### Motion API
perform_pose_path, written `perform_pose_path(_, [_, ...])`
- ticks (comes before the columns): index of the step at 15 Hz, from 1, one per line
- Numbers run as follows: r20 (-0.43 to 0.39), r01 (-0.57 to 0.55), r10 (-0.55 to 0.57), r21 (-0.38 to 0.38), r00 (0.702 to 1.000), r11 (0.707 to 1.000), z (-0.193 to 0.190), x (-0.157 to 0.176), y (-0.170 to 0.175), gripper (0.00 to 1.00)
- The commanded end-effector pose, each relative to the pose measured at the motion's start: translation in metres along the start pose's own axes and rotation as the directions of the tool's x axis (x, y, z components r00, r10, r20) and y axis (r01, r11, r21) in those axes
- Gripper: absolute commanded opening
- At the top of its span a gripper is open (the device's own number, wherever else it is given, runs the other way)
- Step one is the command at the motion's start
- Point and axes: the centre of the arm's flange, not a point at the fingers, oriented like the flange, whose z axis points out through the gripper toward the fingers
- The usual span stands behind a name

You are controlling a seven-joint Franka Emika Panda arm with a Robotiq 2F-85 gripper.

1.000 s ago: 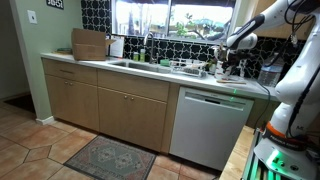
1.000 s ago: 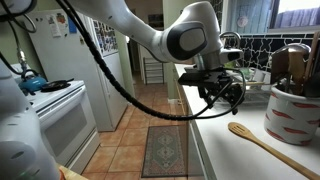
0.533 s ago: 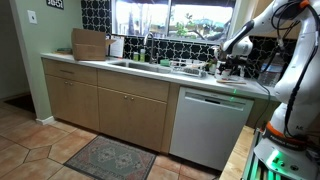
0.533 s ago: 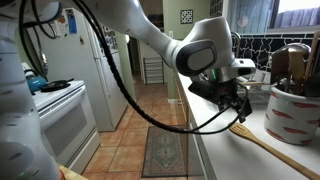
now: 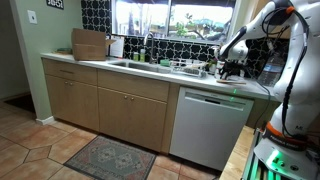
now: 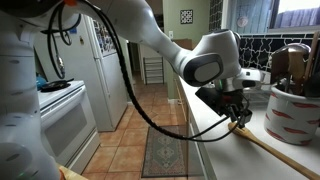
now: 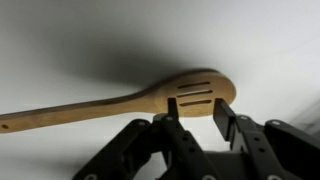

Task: Slide the wooden spoon forward, pick up the wooden spoon and put it in the utensil holder

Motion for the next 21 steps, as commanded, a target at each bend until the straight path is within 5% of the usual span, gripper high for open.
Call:
perform_pose_path(1, [-0.021, -0.067, 0.067, -0.009, 0.998, 0.998, 0.015, 0.009, -0.002, 0.11])
perform_pose_path(3, [-0.027, -0.094, 0.094, -0.011, 0.995, 0.996, 0.017, 0.010, -0.005, 0.00])
perform_pose_path(12, [0.027, -0.135, 0.136, -0.041, 0.990, 0.990, 0.037, 0.009, -0.017, 0.00])
perform_pose_path(21, [0.135, 0.087, -0.092, 0.041, 0.987, 0.995, 0.018, -0.013, -0.084, 0.00])
